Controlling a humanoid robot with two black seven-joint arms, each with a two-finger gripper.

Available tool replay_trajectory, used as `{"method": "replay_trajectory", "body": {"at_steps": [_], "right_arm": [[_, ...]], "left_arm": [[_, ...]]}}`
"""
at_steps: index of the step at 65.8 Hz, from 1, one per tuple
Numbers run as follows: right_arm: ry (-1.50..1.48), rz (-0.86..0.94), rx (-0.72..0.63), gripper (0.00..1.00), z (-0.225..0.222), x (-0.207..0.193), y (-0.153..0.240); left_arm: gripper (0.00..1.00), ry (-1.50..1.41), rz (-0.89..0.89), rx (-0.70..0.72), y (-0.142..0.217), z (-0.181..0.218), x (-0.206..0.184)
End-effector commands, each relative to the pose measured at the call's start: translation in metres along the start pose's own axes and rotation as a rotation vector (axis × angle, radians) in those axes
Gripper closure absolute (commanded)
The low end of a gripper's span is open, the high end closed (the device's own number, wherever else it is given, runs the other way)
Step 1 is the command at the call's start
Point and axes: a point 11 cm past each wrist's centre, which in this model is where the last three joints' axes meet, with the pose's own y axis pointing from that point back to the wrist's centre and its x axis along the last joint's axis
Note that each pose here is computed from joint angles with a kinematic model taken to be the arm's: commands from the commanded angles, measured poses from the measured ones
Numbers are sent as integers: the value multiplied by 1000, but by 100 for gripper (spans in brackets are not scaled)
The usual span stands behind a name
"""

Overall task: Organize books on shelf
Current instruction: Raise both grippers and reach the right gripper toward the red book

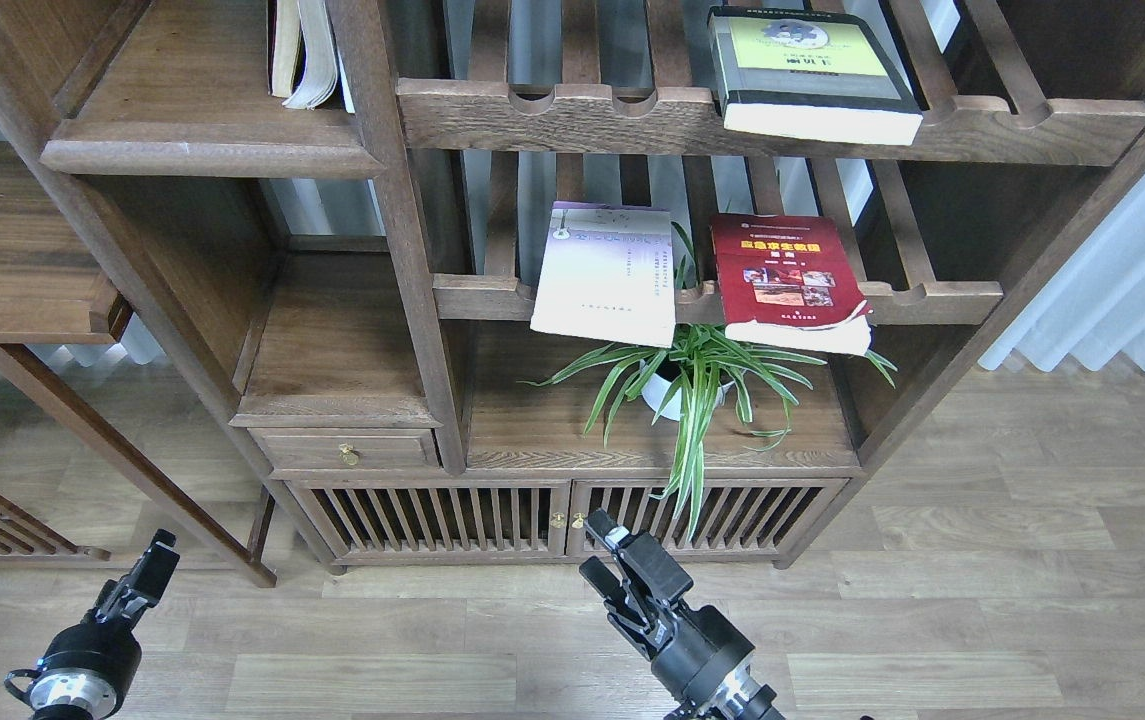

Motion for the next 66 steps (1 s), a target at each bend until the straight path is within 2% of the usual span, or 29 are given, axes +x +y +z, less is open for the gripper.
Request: {"method": "replay_trajectory", "body": {"at_steps": [1, 33, 45, 54, 66], "right_arm": [[27, 38, -14, 1, -7, 10, -4], [63, -5, 6, 1, -28, -8, -22], [63, -22, 46, 1, -41, -13, -22], [89, -64, 103, 1, -69, -31, -33], [104, -76, 104, 1, -72, -37, -37]], "left_arm": [[0, 5, -4, 13, 1, -7, -3], [0, 20, -8, -5, -3, -4, -7], [0, 40, 16, -26, 0, -1, 0], [0, 35, 20, -30, 1, 3, 3], [0, 33, 23, -33, 1, 5, 5]]}}
